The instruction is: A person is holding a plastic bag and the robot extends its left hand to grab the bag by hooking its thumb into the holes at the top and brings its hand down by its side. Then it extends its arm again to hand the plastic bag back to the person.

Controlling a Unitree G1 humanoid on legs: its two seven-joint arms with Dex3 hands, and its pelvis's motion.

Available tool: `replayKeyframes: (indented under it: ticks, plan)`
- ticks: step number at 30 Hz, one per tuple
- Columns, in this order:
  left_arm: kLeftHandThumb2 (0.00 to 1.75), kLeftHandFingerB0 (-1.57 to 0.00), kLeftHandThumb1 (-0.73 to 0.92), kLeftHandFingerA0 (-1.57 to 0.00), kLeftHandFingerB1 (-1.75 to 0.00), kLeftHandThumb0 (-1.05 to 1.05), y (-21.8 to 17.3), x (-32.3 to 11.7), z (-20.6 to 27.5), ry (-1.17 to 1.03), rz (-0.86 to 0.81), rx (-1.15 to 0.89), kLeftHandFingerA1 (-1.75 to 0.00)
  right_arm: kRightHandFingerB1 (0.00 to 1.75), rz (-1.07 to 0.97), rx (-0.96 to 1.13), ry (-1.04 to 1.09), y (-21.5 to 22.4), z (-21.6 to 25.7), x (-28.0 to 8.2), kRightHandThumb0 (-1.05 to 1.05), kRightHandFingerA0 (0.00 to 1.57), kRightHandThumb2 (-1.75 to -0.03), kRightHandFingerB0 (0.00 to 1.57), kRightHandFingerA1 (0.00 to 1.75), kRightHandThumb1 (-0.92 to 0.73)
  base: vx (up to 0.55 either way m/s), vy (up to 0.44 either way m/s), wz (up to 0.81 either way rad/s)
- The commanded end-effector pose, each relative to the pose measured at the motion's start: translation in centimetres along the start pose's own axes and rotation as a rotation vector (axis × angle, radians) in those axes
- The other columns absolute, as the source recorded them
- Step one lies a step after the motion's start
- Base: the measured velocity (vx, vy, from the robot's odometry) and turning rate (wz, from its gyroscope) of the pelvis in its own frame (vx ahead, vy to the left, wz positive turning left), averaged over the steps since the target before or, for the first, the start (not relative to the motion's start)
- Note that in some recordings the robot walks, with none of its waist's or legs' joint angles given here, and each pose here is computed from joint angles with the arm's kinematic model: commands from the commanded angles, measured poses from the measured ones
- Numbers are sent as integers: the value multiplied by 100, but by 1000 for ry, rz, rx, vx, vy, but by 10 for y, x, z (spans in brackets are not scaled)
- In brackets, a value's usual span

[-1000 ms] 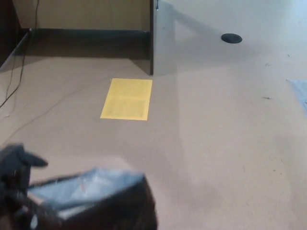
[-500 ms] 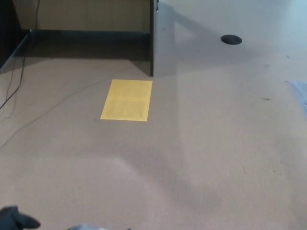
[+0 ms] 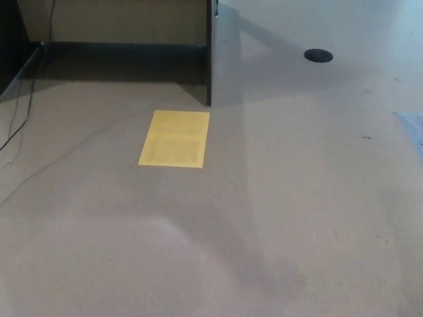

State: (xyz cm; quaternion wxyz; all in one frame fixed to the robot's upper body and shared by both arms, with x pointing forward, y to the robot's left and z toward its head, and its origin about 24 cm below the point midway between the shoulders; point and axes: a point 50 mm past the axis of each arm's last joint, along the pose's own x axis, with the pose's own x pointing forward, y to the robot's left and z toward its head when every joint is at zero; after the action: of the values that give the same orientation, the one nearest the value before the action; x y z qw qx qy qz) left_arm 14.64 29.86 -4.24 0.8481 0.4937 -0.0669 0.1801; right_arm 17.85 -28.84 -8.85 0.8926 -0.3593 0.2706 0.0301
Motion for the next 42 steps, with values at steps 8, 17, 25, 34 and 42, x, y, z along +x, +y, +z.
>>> replayKeyframes:
  ticks: [8, 17, 25, 34, 42]
  plan:
    - [76, -80, 71, -88, -121, -6, 0, -4, -2, 0, 55, -17, -164, 44, -12, 3, 19, -2, -4, -2, -32, 80, -61, 65, 51, -68, 0, 0, 0]
    - [81, -80, 68, -84, -114, -3, 14, 41, 31, -220, 173, -103, -158, 45, 4, -3, 15, 4, -5, -4, -30, 81, -60, 66, 51, -68, 0, 0, 0]
    - [82, -74, 66, -88, -122, 0, 44, 117, 98, -478, 296, -171, -166, 46, -1, -1, 13, 5, -6, -5, -31, 82, -60, 68, 52, -68, 0, 0, 0]
    - [83, -85, 67, -91, -112, -6, 70, 179, 186, -705, 404, -166, -166, 46, -19, 10, 14, 1, -7, -6, -31, 82, -61, 67, 52, -67, 0, 0, 0]
    - [74, -75, 73, -90, -123, -13, 56, 189, 252, -793, 380, -249, -168, 46, 7, -4, 61, 5, -29, -25, -31, 80, -61, 65, 51, -69, 0, 0, 0]
